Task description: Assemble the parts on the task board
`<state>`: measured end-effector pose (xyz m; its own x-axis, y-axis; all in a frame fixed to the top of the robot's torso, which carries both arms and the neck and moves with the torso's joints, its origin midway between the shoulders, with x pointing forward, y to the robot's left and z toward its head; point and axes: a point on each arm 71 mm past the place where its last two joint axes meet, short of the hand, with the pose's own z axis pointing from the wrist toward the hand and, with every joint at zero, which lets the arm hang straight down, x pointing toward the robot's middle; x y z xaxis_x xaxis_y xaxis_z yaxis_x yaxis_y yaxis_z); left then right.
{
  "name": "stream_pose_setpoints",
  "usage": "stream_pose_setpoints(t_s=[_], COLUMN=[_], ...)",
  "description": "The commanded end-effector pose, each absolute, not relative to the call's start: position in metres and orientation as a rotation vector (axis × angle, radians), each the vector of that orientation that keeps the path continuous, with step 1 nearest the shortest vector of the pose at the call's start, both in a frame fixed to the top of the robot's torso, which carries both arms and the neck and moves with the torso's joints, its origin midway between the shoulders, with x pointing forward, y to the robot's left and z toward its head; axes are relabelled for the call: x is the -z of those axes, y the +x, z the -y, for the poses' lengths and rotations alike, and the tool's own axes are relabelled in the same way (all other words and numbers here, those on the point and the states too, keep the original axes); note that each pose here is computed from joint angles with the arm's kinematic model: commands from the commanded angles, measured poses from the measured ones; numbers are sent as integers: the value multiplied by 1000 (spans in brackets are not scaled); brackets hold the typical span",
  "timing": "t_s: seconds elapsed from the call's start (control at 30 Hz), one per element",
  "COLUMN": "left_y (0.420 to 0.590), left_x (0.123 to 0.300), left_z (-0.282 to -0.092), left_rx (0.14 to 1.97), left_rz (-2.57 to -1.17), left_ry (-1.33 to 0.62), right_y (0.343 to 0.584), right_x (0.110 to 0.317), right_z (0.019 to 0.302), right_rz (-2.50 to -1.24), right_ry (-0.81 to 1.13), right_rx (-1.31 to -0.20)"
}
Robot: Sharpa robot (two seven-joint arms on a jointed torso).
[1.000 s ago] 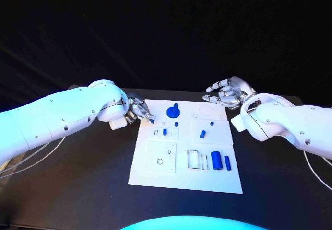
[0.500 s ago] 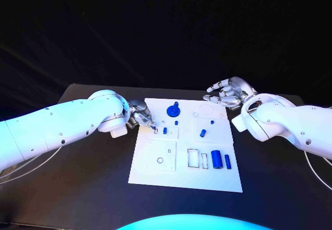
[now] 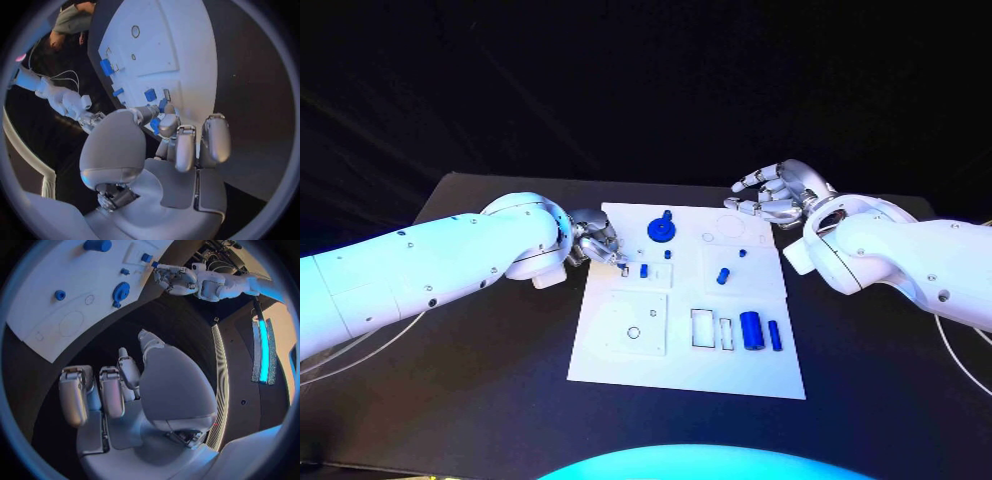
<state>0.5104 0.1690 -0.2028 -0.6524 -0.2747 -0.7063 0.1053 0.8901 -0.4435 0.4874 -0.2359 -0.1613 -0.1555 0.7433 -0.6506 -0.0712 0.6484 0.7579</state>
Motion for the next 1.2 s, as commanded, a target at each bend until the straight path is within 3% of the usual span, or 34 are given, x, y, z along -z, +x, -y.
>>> stream_pose_setpoints(t_s=[0.03,1.2], left_y=[509,507], left_x=[203,212], left_z=[-166,-163], left_rx=[590,546], left_rz=[-2205,-2255], left_ry=[-86,-120], right_y=[487,486], right_x=[161,161], right_z=[234,234], right_rz=[-1575,-1574], right_ry=[551,552], right_rx=[-795,-795])
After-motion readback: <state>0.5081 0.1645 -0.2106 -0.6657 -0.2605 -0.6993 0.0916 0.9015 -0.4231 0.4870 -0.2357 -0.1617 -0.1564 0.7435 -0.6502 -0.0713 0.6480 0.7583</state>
